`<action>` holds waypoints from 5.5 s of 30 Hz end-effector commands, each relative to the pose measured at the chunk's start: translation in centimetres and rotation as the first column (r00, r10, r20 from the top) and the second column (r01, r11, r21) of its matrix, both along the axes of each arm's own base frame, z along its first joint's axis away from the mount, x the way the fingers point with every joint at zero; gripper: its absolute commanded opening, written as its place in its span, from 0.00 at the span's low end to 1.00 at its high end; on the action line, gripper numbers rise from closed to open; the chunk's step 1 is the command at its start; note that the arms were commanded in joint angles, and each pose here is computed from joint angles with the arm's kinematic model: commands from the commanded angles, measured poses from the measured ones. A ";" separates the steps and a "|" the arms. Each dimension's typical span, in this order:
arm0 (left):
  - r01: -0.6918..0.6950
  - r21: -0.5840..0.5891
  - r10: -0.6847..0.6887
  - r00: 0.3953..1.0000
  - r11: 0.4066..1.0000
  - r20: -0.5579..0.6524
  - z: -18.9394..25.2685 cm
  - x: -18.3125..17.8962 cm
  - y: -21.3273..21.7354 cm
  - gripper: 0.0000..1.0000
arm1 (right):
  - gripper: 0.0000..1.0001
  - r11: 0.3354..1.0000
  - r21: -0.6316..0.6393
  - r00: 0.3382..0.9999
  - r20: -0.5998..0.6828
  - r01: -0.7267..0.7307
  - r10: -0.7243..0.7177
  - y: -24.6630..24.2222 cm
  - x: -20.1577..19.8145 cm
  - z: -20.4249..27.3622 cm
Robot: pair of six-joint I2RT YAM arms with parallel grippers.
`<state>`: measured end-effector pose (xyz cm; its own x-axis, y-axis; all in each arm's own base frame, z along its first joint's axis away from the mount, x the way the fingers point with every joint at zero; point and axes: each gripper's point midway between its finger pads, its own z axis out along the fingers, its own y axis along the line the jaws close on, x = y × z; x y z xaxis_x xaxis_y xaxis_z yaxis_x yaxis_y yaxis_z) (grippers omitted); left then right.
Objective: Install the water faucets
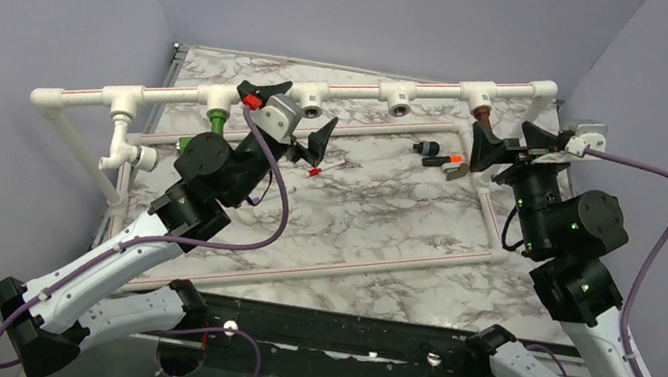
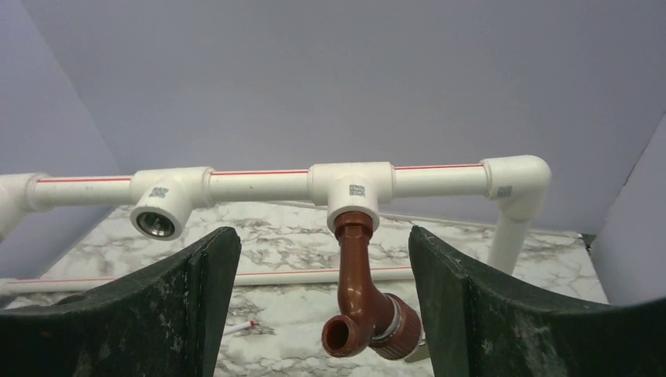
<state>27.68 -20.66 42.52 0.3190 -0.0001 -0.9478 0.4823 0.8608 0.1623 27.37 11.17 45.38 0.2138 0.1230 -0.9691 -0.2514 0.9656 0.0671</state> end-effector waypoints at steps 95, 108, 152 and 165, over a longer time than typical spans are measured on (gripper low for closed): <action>0.012 -0.011 -0.012 1.000 1.000 0.017 0.5 -0.4 0.0 0.99 | 0.74 0.994 -0.091 0.979 -0.187 0.060 -0.076 0.3 2.3 -7.3; 0.151 -0.057 -0.152 0.988 0.987 -0.018 4.6 -2.8 -1.1 0.99 | 1.00 0.992 -0.051 0.953 -0.276 0.113 -0.123 -3.9 -2.9 -9.5; 0.146 -0.109 -0.173 0.940 0.983 -0.295 7.5 -7.6 2.9 0.99 | 1.00 0.931 -0.242 0.934 -0.167 0.273 -0.317 -9.2 9.2 -34.9; 0.172 -0.095 -0.193 0.926 0.981 -0.325 6.7 -7.0 1.6 0.99 | 1.00 0.942 -0.236 0.923 -0.248 0.239 -0.296 -9.5 10.4 -36.5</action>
<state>21.08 -19.15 48.43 -0.0327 -0.0856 -0.9958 0.6403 0.7633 -0.0867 37.09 1.67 8.02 -0.0904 -0.1334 -0.9869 0.0163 0.9907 -0.1354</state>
